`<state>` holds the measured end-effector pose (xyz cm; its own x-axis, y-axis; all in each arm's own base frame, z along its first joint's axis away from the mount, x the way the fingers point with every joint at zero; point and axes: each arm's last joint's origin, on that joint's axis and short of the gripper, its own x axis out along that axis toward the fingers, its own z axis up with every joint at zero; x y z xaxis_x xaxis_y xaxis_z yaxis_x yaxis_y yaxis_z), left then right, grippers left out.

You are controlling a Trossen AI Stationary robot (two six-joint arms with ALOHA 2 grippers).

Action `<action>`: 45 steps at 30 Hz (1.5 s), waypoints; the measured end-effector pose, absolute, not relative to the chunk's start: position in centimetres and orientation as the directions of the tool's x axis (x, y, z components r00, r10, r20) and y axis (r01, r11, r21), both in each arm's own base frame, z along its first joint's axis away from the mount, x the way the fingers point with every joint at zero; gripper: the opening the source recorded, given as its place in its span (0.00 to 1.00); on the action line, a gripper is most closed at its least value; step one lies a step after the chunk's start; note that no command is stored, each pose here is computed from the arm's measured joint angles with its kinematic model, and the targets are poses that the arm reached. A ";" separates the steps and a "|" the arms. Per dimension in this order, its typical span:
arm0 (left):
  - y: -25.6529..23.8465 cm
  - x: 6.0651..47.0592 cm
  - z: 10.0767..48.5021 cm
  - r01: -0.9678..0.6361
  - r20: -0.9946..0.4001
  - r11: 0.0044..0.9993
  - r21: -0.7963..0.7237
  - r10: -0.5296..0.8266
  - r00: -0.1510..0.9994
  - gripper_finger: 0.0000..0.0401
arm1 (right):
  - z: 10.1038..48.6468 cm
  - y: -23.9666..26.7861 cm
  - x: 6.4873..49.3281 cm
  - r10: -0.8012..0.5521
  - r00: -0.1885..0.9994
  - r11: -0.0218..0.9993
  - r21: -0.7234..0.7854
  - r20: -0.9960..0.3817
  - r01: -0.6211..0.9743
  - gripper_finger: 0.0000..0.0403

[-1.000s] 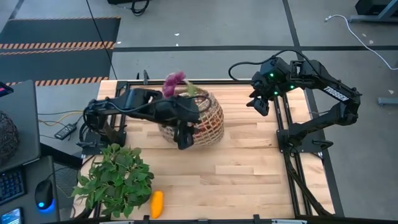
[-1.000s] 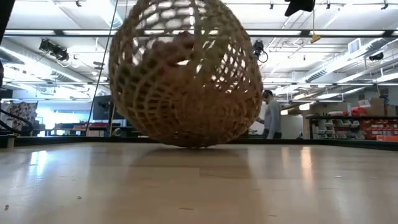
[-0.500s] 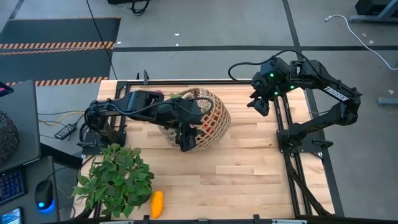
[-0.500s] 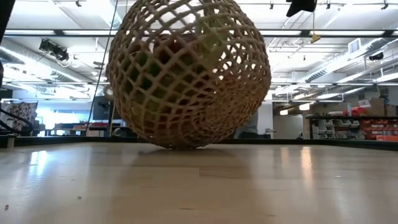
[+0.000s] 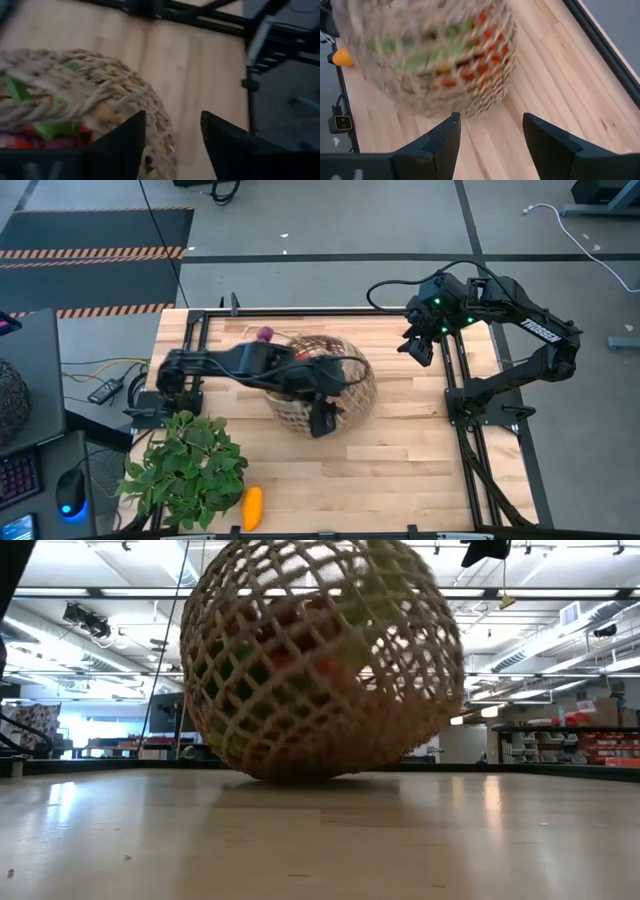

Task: Build produce basket
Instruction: Put the yellow mango into the brown basket

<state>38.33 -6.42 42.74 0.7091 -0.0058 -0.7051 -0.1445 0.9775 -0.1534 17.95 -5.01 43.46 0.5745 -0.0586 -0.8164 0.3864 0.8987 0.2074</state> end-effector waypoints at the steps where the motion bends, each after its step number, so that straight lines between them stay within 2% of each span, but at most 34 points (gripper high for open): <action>1: -6.5 39.0 42.2 -0.131 -0.706 0.976 -0.177 -0.033 0.707 0.51 | 43.5 -5.0 17.9 -0.059 0.575 0.899 0.208 -0.816 0.387 0.54; 6: -6.5 41.8 41.2 -0.071 -0.631 0.930 -0.362 -0.188 0.752 0.63 | 43.4 -5.0 17.9 -0.049 0.573 0.898 0.215 -0.818 0.383 0.54; 9: -6.3 42.8 40.1 -0.051 -0.629 0.873 -0.485 -0.308 0.714 0.67 | 43.4 -4.9 17.9 -0.036 0.575 0.896 0.228 -0.818 0.380 0.54; 15: -6.9 44.2 38.1 -0.032 -0.617 0.760 -0.649 -0.501 0.606 0.68 | 43.4 -4.9 17.8 -0.029 0.563 0.888 0.237 -0.826 0.394 0.55; 22: -7.3 44.8 39.1 0.022 -0.487 0.629 -0.777 -0.622 0.613 0.68 | 43.3 -4.9 17.8 -0.029 0.560 0.885 0.240 -0.828 0.399 0.55; 27: -8.5 45.1 38.6 0.039 -0.454 0.572 -0.819 -0.690 0.563 0.67 | 43.4 -4.9 17.8 -0.030 0.564 0.885 0.240 -0.825 0.399 0.55; 33: -10.4 46.5 35.0 -0.009 -0.489 0.538 -0.843 -0.757 0.433 0.65 | 43.4 -4.7 17.8 -0.028 0.563 0.890 0.236 -0.826 0.391 0.55; 39: -10.4 47.2 34.0 -0.033 -0.491 0.531 -0.847 -0.757 0.430 0.65 | 43.4 -4.2 17.8 -0.022 0.565 0.900 0.231 -0.825 0.371 0.55; 45: -11.3 47.7 34.9 0.025 -0.375 0.423 -0.906 -0.829 0.415 0.66 | 43.6 -3.9 17.5 -0.058 0.569 0.897 0.208 -0.820 0.390 0.55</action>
<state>47.73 -11.29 34.92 0.4151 -0.8289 -0.3750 0.0252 0.4225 -0.9060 17.50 -3.94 43.62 0.5695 -0.0576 -0.8200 0.3902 0.8969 0.2080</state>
